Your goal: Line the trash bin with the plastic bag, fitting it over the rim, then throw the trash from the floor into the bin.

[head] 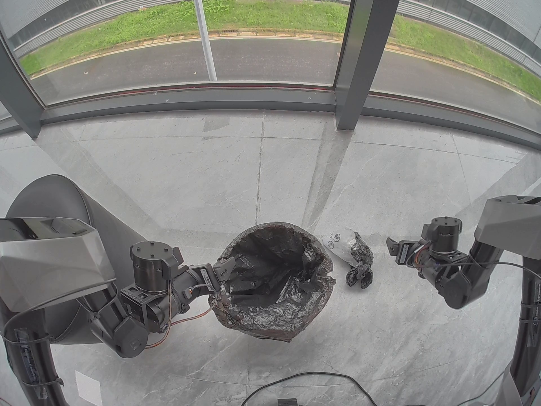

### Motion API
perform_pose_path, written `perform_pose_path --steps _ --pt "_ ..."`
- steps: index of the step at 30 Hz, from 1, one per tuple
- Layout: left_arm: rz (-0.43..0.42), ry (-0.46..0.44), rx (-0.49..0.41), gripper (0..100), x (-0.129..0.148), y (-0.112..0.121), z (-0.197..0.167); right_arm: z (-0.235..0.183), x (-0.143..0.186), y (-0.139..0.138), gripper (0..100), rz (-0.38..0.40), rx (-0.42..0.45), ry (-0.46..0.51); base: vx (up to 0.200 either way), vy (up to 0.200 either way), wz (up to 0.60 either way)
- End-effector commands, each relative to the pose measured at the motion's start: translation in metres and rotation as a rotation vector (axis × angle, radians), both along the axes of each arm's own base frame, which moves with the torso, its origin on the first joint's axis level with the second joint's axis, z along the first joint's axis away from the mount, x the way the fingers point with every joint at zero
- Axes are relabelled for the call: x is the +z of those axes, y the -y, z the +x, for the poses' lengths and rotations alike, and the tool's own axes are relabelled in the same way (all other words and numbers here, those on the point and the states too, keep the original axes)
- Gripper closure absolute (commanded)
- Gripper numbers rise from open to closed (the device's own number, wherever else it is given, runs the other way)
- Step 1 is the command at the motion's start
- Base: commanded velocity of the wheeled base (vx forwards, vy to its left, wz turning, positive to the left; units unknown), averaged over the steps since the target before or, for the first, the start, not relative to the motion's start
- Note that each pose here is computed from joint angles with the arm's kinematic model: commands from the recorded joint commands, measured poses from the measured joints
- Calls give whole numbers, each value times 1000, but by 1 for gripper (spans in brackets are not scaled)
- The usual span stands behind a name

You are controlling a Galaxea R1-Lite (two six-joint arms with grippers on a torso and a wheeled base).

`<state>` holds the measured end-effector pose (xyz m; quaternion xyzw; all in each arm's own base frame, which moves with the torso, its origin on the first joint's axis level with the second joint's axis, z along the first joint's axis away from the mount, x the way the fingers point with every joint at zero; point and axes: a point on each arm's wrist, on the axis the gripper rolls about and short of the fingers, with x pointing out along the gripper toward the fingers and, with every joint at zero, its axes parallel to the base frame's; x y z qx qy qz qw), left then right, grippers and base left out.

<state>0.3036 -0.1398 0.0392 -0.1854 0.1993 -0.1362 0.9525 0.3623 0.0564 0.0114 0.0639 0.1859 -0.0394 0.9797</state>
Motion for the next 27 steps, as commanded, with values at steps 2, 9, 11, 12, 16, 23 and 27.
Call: perform_pose_path --steps 2,9,11,12,16,23,27 --pt "-119 -49 -63 0 29 -6 -6 59 19 -6 0 -1 6 -25 0 0 0" --pt "-73 -64 -78 0 15 -4 -6 113 6 -13 0 10 49 -69 0 0 0" --pt "-63 -58 -87 0 12 -3 -7 122 2 -15 0 10 51 -75 0 0 0" --pt "-55 -47 -96 0 10 -2 -9 130 -1 -16 0 7 51 -81 0 0 0" --pt "-48 -20 -104 0 6 -2 -9 141 -14 -20 0 4 55 -112 0 0 0" --pt "-44 -28 -110 0 2 -1 -8 151 -39 -25 0 2 83 -136 0 0 0" --pt "-38 -43 -111 0 -4 0 -7 159 -45 -26 0 4 83 -139 0 0 0"
